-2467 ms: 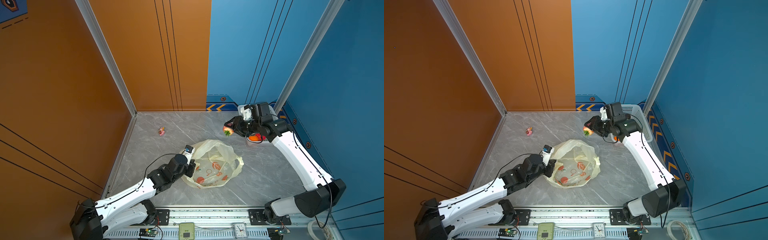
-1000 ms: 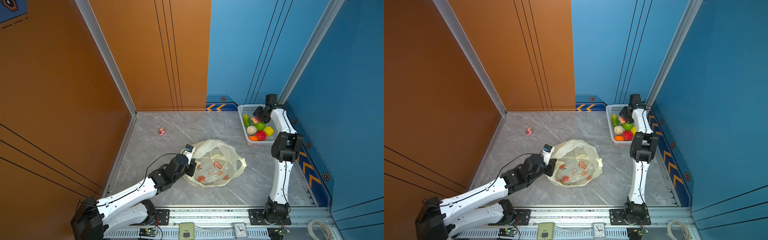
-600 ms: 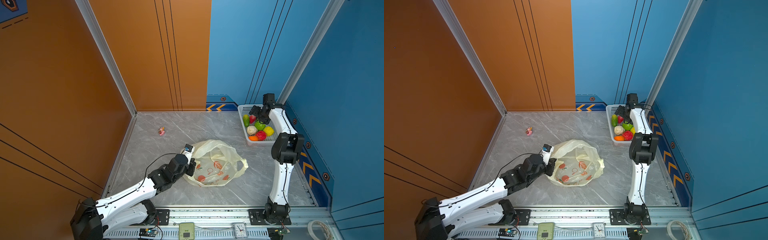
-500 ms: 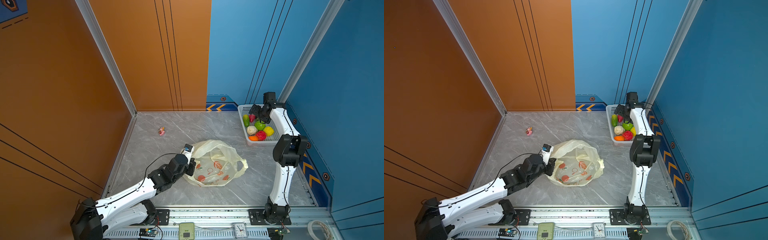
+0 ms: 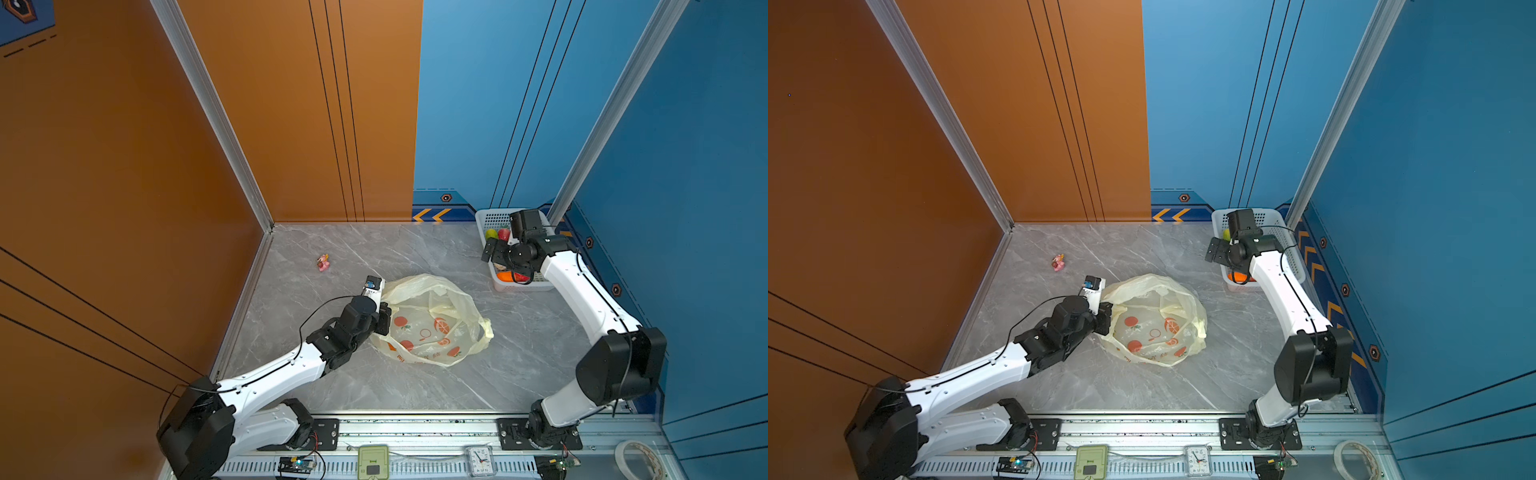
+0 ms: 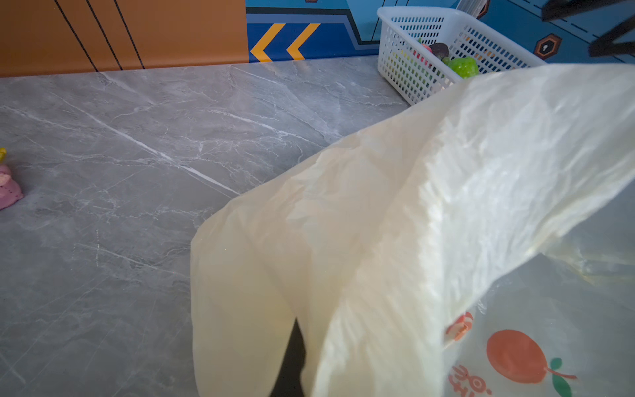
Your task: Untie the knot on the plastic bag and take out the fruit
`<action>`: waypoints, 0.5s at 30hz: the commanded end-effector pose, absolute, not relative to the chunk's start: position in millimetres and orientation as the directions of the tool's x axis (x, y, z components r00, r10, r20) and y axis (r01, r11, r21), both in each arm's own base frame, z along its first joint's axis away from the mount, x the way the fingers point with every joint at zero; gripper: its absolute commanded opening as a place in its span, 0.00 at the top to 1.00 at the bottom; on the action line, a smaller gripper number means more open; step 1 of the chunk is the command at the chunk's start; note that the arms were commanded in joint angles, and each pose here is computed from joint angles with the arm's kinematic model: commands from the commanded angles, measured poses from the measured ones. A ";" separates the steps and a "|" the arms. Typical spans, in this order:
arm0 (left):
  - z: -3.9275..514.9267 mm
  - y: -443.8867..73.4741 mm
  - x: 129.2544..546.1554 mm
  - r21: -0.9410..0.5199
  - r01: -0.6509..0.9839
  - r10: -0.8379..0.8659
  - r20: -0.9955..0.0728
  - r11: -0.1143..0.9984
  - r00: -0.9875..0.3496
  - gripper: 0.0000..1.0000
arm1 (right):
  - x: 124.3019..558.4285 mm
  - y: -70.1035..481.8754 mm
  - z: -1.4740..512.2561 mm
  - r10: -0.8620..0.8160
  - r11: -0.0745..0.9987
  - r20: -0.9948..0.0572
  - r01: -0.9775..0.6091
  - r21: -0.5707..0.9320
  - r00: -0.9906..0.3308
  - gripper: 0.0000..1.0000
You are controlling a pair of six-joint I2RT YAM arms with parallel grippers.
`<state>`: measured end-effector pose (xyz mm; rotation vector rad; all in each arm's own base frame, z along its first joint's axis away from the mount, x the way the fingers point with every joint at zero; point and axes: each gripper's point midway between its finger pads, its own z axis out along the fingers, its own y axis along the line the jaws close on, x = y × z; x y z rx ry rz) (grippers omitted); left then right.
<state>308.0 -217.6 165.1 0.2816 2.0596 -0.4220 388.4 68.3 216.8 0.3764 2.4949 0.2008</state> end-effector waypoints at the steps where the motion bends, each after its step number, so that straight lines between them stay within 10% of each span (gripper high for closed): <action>1: 201.2 -234.6 337.4 -0.205 0.427 -0.010 -0.910 0.881 -0.415 1.00 | 354.2 60.4 229.1 0.358 0.934 -0.579 0.274 0.231 -0.733 0.00; 15: 203.6 -256.8 441.7 -0.231 0.475 -0.016 -0.911 0.849 -0.413 1.00 | 268.8 59.1 201.8 0.410 0.909 -0.461 0.311 0.278 -0.787 0.00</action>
